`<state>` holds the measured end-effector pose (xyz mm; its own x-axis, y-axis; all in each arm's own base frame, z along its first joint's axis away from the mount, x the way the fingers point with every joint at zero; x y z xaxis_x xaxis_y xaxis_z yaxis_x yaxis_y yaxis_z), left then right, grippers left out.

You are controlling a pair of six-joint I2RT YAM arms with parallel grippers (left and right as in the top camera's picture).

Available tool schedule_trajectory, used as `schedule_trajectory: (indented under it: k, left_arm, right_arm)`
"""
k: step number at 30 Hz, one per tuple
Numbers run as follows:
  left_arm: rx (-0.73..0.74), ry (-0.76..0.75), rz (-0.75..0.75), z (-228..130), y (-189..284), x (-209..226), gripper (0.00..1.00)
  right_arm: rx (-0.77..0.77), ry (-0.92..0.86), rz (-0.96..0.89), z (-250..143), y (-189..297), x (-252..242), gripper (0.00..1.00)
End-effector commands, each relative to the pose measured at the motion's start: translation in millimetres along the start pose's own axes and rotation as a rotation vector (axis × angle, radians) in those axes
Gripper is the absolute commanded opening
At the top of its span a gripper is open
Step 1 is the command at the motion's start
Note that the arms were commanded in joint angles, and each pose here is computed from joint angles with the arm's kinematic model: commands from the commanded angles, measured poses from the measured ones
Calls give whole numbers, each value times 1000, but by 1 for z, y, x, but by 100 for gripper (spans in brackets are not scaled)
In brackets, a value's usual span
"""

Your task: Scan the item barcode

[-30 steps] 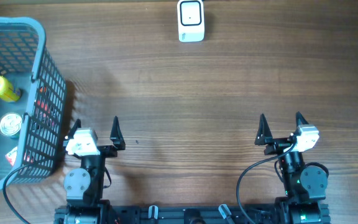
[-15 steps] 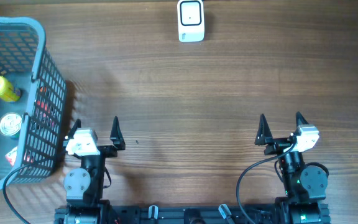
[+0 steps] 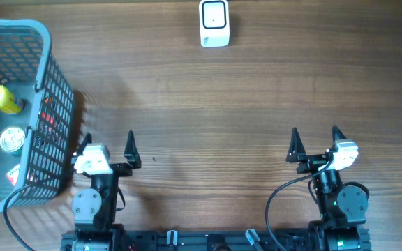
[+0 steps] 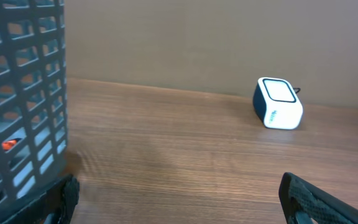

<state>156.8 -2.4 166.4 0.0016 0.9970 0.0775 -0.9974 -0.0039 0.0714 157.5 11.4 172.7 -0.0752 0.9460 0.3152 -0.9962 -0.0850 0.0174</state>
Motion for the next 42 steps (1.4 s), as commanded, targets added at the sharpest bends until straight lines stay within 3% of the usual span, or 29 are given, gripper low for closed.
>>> schedule_trajectory:
  k: [1,12,19,23,27,35,39,42]
  left_arm:
    - [-3,88,-28,-1,-1,-2,100]
    - [4,156,-28,31,-3,1,100]
    - [-80,153,-28,79,-12,4,100]
    - [-136,170,-6,89,-14,6,100]
    - [-149,150,-129,109,-13,-2,100]
    - [59,145,-117,241,-57,9,100]
    - [158,-43,-125,276,-78,12,100]
    - [216,-209,-30,281,-83,22,100]
  right_arm:
    - [8,3,7,-1,-1,0,100]
    - [8,3,7,-1,-1,0,100]
    - [8,3,7,-1,-1,0,100]
    - [11,2,13,-1,0,1,100]
    - [23,-26,53,-2,0,4,100]
    - [26,-103,52,-2,0,4,100]
    - [27,-102,52,-2,0,4,100]
    - [27,-102,52,-2,0,4,100]
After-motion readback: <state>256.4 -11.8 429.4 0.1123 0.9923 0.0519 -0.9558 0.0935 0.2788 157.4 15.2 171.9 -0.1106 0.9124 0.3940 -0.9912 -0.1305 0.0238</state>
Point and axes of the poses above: each gripper's point midway between its finger pads, its own y axis back along the fingers, its own x axis along the line the jaws close on, z = x × y, the point moved 9 cm from there along y, back along the fingers, and after that the axes turned 12 degrees about -y, right-handed, at the moved point
